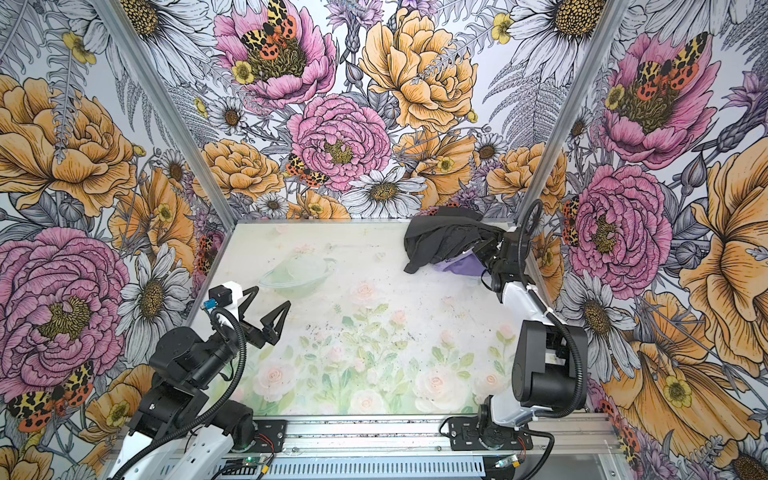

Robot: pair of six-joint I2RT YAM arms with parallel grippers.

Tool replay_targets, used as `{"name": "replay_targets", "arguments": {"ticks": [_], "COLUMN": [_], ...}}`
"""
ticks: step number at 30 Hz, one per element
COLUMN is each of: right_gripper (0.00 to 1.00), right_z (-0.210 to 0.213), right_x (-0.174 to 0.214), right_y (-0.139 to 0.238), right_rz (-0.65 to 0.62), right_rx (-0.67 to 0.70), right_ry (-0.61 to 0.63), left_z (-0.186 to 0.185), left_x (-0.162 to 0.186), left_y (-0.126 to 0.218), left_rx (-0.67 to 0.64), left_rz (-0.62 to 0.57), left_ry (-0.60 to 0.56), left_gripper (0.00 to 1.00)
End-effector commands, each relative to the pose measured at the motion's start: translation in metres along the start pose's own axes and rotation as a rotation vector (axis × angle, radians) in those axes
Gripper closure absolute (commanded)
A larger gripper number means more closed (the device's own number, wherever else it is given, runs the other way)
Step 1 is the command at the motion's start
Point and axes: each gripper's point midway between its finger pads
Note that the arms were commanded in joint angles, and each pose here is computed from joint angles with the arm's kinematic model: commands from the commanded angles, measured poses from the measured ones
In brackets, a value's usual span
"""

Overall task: Pick out a specific cloth from the pile
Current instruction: 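Lift the purple shirt with the right gripper, pulling it from the pile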

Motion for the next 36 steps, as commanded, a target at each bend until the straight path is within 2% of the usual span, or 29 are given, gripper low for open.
{"name": "replay_targets", "arguments": {"ticks": [1,36], "right_gripper": [1.0,1.0], "right_z": [0.05,0.146], "right_x": [-0.015,-0.045], "right_y": [0.019,0.108], "right_rz": [-0.048,-0.214], "right_rx": [-0.123,-0.34], "right_ry": [0.038,0.142], "left_z": [0.001,0.001], "left_x": [0.001,0.001], "left_y": [0.002,0.004], "left_rx": [-0.01,-0.015], "left_rz": [0.0,-0.003], "left_ry": [-0.014,-0.019], "left_gripper": [0.01,0.01]}}
Point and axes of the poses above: each gripper's point midway between its finger pads, its own y axis back along the fingers, its own z axis along the line the jaws close on, x = y × z, and after that the axes turned 11 degrees about -y, right-handed
